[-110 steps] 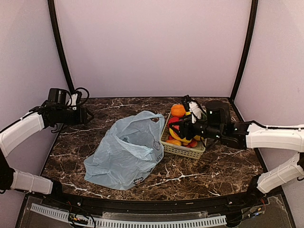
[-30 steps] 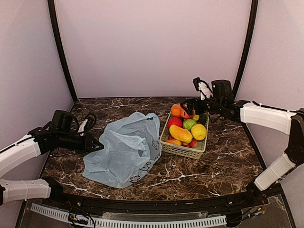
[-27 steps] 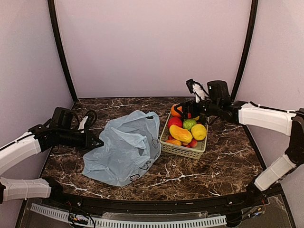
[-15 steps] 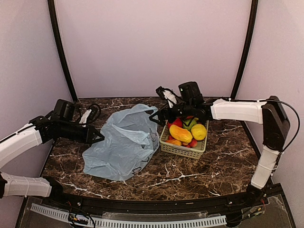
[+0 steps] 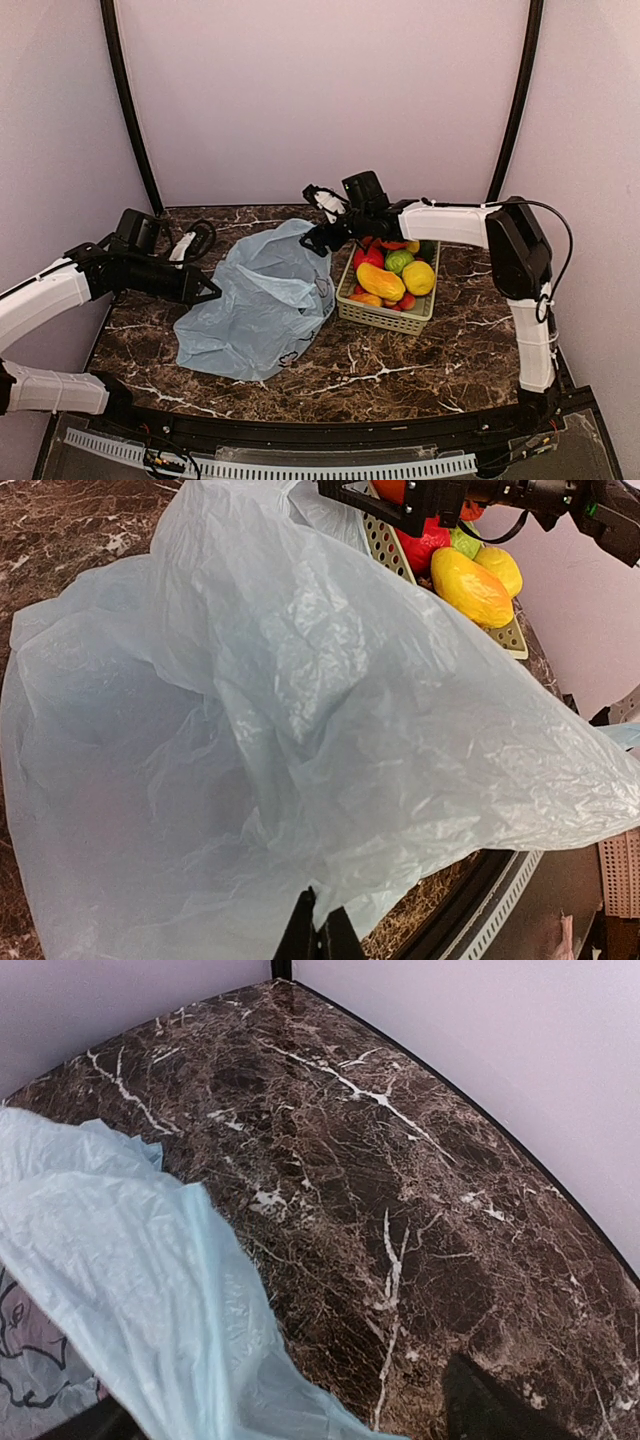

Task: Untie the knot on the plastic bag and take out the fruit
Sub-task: Adjust the takeout bag at the center of the board.

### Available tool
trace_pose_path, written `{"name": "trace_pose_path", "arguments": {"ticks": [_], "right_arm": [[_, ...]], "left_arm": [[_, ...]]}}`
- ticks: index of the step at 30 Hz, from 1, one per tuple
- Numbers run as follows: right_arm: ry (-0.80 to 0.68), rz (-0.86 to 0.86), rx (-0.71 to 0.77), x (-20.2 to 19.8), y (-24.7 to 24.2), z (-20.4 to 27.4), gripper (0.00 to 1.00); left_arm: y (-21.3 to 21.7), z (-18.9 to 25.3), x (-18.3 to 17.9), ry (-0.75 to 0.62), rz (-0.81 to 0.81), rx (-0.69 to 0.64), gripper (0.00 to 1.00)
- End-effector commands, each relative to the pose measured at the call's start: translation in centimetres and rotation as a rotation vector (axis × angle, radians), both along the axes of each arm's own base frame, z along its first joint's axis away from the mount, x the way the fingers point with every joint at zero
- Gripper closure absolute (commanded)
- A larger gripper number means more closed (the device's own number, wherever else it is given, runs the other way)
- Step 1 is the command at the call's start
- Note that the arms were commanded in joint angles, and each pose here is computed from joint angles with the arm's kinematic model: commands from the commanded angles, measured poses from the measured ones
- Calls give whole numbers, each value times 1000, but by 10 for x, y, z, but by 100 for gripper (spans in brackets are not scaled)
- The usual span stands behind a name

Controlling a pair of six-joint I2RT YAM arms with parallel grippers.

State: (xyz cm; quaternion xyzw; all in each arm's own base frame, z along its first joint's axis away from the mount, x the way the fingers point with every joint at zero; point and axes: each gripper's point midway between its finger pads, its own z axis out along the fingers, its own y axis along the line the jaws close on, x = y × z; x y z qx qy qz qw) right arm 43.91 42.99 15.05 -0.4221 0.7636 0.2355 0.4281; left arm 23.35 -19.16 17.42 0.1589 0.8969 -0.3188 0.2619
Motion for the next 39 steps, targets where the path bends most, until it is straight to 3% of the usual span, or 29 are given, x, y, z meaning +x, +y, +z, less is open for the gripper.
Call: {"name": "trace_pose_path", "arguments": {"ticks": [1,2,4,6,12,15,19,24,26,29,30,32,36,39], "right_arm": [[-29,4,-34,16,4,-4,29],[-22,15,-33,15,6,-3,42],[-3,43,-14,6,8,3,82],[10,64,16,-6,7,18,100],[-13,152,170,-73,-2,99,100],[14,203,211,-113,-5,111,100],[58,236,225,-152,-6,103,100],[197,226,228,-174,2,61,100],[242,222,228,-180,7,47,100],[283,219,268,-187,15,45,100],[287,211,284,-187,15,47,100],[280,198,314,-187,14,52,90],[227,155,324,-181,8,63,59],[175,129,307,-176,1,73,36]], "left_arm": [[1,-1,-2,15,-7,4,99],[4,-2,0,8,7,17,99],[10,-2,5,-8,31,39,99],[16,-2,15,-27,61,53,99],[43,22,83,-219,185,34,99],[41,43,113,-322,171,10,99],[33,48,149,-397,125,14,99],[27,51,178,-475,115,-4,98],[24,48,184,-479,109,-18,89],[27,35,189,-424,128,5,59],[29,37,192,-421,146,17,55],[43,33,192,-411,217,69,42],[77,53,180,-472,357,109,19],[93,61,169,-473,400,95,16]]}}
